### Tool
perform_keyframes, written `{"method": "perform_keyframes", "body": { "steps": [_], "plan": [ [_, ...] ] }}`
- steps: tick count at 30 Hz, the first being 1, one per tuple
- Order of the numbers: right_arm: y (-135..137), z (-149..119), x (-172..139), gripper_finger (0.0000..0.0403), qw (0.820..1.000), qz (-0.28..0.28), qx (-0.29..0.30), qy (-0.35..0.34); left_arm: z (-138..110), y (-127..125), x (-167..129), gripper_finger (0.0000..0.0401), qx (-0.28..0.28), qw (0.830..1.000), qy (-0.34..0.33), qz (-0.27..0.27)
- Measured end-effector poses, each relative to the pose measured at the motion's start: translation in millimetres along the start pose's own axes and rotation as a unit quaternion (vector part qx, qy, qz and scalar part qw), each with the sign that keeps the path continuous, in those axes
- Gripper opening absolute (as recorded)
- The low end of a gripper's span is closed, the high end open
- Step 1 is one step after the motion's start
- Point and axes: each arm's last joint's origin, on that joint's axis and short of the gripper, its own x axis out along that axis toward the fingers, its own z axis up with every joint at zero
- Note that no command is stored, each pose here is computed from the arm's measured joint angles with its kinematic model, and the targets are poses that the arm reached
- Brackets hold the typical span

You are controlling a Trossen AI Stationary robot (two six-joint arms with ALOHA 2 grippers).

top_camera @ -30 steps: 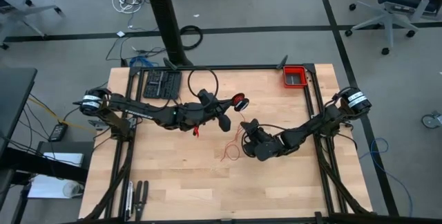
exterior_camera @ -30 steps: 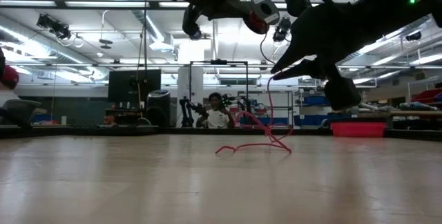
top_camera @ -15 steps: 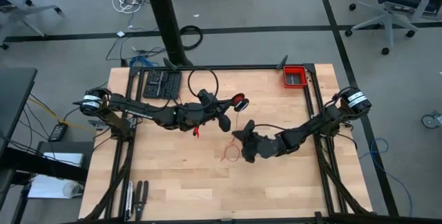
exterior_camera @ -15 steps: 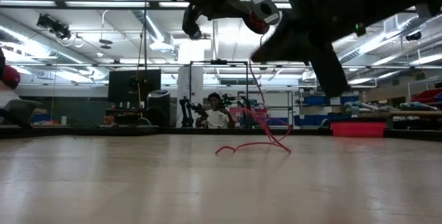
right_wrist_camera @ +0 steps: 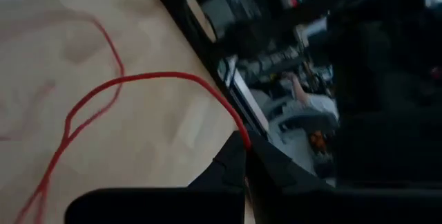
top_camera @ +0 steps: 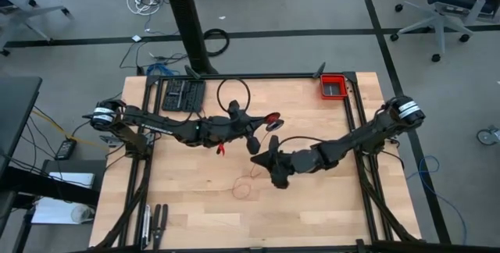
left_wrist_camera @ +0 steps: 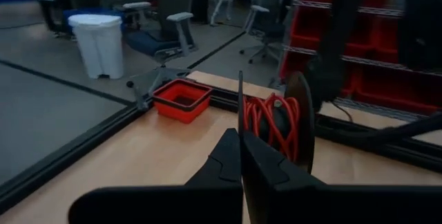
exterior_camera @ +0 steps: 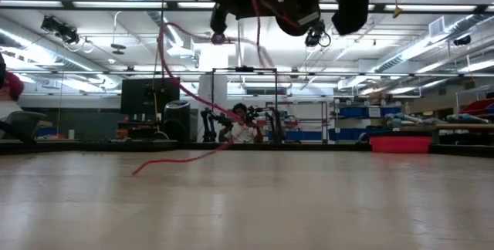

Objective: Coil cords
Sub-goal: Coil the red wire on the black spool

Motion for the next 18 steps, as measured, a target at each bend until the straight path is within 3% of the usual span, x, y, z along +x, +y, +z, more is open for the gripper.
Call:
{"method": "perform_keyframes", "body": {
  "steps": [9, 18],
  "plan": [
    [-37, -4, -21, 0.0000, 0.992, 0.060, 0.067, -0.087, 1, -2, 0, 0.0000, 0.015, 0.999, 0.001, -0.037],
    [-66, -14, -36, 0.0000, 0.987, 0.038, 0.129, -0.084, 4, -4, 0, 0.0000, 0.015, 0.997, -0.011, -0.069]
  ]
}}
